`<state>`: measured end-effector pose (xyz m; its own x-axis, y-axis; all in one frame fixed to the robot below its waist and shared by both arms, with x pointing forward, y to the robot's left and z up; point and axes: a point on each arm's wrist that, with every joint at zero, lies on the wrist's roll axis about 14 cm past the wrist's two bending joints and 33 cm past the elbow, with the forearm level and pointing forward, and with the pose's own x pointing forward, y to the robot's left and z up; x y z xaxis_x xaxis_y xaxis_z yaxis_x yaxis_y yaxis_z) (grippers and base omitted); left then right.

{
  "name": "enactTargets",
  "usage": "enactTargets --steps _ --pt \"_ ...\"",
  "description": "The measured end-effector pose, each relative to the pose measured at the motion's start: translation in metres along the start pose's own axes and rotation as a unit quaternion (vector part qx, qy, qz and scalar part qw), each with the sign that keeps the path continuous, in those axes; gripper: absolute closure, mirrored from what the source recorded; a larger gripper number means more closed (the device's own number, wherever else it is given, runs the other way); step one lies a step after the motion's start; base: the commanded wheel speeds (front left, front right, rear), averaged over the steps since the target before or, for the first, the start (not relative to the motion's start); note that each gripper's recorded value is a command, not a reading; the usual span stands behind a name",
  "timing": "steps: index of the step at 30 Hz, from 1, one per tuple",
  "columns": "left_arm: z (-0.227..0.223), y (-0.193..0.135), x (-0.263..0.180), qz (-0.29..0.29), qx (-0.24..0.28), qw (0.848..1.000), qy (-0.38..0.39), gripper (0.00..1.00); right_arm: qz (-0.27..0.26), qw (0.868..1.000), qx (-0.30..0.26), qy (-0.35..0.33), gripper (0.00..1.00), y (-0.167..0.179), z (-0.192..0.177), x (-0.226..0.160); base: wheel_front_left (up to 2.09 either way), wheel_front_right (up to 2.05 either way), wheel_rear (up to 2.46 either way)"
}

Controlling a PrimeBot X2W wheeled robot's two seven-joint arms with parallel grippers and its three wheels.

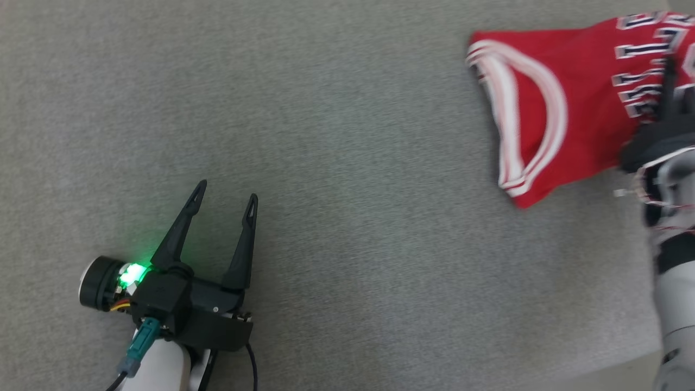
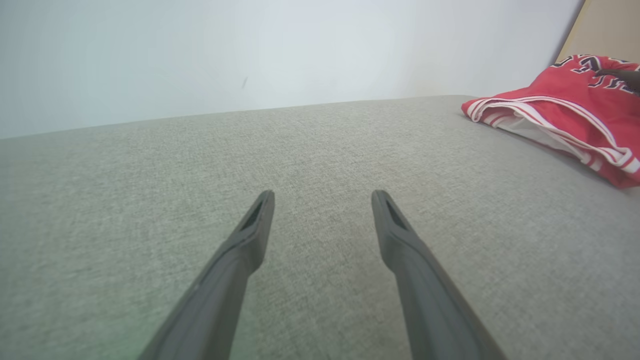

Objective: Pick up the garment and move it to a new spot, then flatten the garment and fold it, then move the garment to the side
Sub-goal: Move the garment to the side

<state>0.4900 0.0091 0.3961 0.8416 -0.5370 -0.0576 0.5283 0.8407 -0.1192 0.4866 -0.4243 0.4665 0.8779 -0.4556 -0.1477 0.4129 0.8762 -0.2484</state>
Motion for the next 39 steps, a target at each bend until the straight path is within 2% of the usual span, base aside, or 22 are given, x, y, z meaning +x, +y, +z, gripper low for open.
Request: enactTargets --steps 2,6,14,15,16,17,18,22,25,31,39 --pt "0.000 0.007 -0.001 0.008 0.001 1.000 -0.001 0.00 -0.020 1.000 -0.007 0.002 1.00 -0.013 0.000 0.009 0.00 0.00 0.00" --pt "-0.003 0.015 -0.004 0.020 0.001 1.000 0.001 0.00 -0.029 0.999 -0.020 0.001 1.00 -0.016 0.004 0.021 0.00 0.00 0.00" --pt "-0.007 0.027 -0.008 0.035 0.002 0.999 0.003 0.00 -0.036 0.995 -0.094 0.001 1.00 -0.029 0.012 0.037 0.00 0.00 0.00" --pt "-0.006 0.027 -0.008 0.036 0.003 0.999 0.003 0.00 -0.039 0.994 -0.101 0.000 0.90 -0.032 0.014 0.038 0.00 0.00 0.00" --pt "-0.006 0.028 -0.009 0.038 0.003 0.999 0.003 0.00 -0.045 0.994 -0.102 -0.004 0.44 -0.036 0.019 0.040 0.00 0.00 0.00" --pt "-0.006 0.030 -0.009 0.040 0.004 0.999 0.003 0.00 -0.048 0.992 -0.114 -0.010 0.03 -0.040 0.025 0.041 0.00 0.00 0.00" --pt "-0.005 0.031 -0.010 0.042 0.005 0.999 0.003 0.00 -0.051 0.991 -0.126 -0.013 0.00 -0.044 0.030 0.042 0.00 0.00 0.00" --pt "-0.004 0.037 -0.013 0.053 0.009 0.999 0.004 0.00 -0.078 0.988 -0.129 -0.036 0.00 -0.060 0.052 0.044 0.00 0.00 0.00" --pt "-0.001 0.043 -0.017 0.066 0.012 0.998 0.005 0.00 -0.081 0.987 -0.129 -0.061 0.00 -0.059 0.070 0.044 0.00 0.00 0.00" --pt "0.005 0.051 -0.031 0.092 0.021 0.995 0.011 0.00 -0.040 0.987 -0.081 -0.134 0.00 -0.016 0.111 0.039 0.00 0.00 0.00" --pt "0.012 0.046 -0.058 0.110 0.020 0.993 0.022 0.00 0.034 0.985 -0.053 -0.161 0.00 0.033 0.111 0.001 0.00 0.00 0.00"
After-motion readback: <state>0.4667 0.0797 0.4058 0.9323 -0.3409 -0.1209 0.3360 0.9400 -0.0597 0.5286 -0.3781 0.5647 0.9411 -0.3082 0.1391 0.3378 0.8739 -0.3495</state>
